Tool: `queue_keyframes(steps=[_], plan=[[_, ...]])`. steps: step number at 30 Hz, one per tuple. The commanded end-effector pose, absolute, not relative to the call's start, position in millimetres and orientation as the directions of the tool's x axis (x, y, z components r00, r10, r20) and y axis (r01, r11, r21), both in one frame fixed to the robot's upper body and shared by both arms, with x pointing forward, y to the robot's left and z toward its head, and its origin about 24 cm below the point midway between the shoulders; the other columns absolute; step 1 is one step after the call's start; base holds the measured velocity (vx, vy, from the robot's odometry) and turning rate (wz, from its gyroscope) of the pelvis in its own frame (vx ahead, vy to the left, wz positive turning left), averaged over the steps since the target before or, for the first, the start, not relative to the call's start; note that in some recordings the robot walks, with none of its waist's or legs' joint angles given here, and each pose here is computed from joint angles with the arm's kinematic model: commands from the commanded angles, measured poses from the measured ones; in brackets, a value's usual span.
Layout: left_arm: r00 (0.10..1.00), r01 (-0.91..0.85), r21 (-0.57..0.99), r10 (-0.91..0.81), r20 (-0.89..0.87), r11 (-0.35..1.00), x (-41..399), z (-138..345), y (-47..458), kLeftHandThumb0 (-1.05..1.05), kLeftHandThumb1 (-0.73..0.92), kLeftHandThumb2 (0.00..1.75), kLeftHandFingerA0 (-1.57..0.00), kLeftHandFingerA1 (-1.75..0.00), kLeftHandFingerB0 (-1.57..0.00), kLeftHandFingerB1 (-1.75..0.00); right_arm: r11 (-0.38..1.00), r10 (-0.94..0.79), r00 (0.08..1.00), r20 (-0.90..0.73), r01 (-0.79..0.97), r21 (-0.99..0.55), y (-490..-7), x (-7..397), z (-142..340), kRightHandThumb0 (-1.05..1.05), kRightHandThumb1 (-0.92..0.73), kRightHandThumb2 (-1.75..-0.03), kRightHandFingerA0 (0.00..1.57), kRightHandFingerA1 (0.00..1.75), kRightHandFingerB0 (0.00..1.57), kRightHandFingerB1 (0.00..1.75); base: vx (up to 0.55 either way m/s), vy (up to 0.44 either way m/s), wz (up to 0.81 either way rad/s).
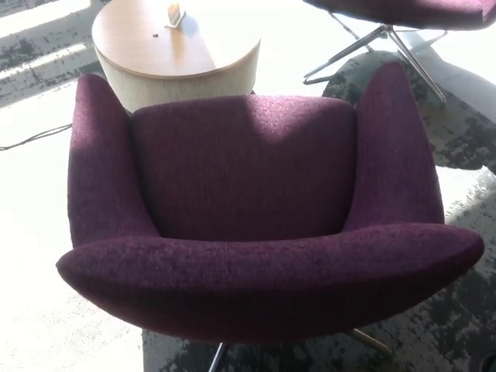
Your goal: The robot stands in front of a sofa and uses its left hand to push the left side of the sofa
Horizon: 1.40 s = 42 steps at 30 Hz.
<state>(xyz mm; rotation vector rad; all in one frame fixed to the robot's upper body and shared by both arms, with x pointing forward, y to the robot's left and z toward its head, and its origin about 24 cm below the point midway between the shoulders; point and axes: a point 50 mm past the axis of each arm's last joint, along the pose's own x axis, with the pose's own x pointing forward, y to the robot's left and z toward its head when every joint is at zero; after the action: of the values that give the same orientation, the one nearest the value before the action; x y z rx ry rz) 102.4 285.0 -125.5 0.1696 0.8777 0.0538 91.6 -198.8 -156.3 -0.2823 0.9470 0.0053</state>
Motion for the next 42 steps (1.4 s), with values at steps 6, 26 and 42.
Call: queue_keyframes(steps=[6, 26, 42], plan=[[0.918, -0.161, 0.129, 0.197, -0.345, 0.978, 215, -30, 341, -0.39, 0.48, 1.12, -0.08, -0.54, -0.03, -0.52, 0.98, -0.085, 0.752, -0.653, -0.056, -0.192, -192, 120, -142, -0.65, -0.82, -0.65, 0.69, 0.46, 0.51, 0.36, 0.0, 0.0, 0.0], [0.958, 0.036, 0.245, 0.036, -0.283, 0.969, 303, 69, 361, -0.86, 0.64, 1.1, -0.01, -0.42, -0.03, -0.35, 0.98, -0.075, 0.789, -0.609, -0.053, -0.19, -188, 130, -138, -0.67, -0.8, -0.65, 0.75, 0.54, 0.56, 0.38, 0.0, 0.0, 0.0], [0.884, 0.26, 0.31, -0.096, -0.457, 0.914, 315, 34, 314, -0.94, 0.73, 0.97, 0.0, -0.18, -0.1, -0.3, 0.978, -0.068, 0.802, -0.593, -0.064, -0.199, -186, 140, -136, -0.67, -0.81, -0.65, 0.75, 0.51, 0.56, 0.38, 0.0, 0.0, 0.0]])
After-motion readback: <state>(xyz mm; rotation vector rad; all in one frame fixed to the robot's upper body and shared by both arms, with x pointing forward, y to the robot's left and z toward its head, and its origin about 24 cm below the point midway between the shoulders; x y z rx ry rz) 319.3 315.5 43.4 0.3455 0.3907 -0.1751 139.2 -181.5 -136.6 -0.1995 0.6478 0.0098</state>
